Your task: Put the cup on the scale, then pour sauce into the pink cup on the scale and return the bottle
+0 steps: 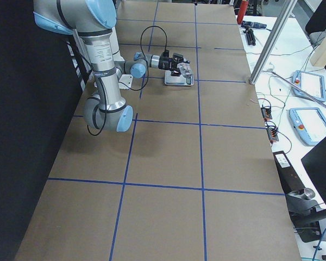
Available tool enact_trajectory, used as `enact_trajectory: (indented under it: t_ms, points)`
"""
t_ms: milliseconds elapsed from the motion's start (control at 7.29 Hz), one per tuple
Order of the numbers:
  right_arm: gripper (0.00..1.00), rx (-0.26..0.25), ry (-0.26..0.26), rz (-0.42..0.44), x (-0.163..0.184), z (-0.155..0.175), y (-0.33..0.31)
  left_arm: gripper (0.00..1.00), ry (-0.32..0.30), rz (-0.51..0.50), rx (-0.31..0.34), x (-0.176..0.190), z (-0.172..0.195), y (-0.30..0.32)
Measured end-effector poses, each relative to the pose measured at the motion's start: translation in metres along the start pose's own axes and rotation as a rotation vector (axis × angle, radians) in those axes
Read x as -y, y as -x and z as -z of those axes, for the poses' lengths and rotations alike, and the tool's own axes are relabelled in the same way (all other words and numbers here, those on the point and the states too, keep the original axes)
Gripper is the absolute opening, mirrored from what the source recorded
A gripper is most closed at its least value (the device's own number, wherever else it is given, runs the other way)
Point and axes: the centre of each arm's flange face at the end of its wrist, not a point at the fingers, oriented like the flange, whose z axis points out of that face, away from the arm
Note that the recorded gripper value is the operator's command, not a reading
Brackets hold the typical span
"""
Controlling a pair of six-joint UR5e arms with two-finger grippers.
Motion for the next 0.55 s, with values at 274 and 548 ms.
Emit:
enact_trajectory:
  t_ms: [274, 548]
  points:
    - [0.00, 0.002, -0.003, -0.002, 0.0013, 0.0017, 0.0001, 1.00, 0.004, 0.003, -0.001, 0.0005, -0.0023, 0.0018]
    - [0.00, 0.003, -0.003, 0.003, 0.0023, 0.0022, 0.0037, 1.00, 0.006, 0.004, -0.001, 0.0007, -0.0039, 0.0030]
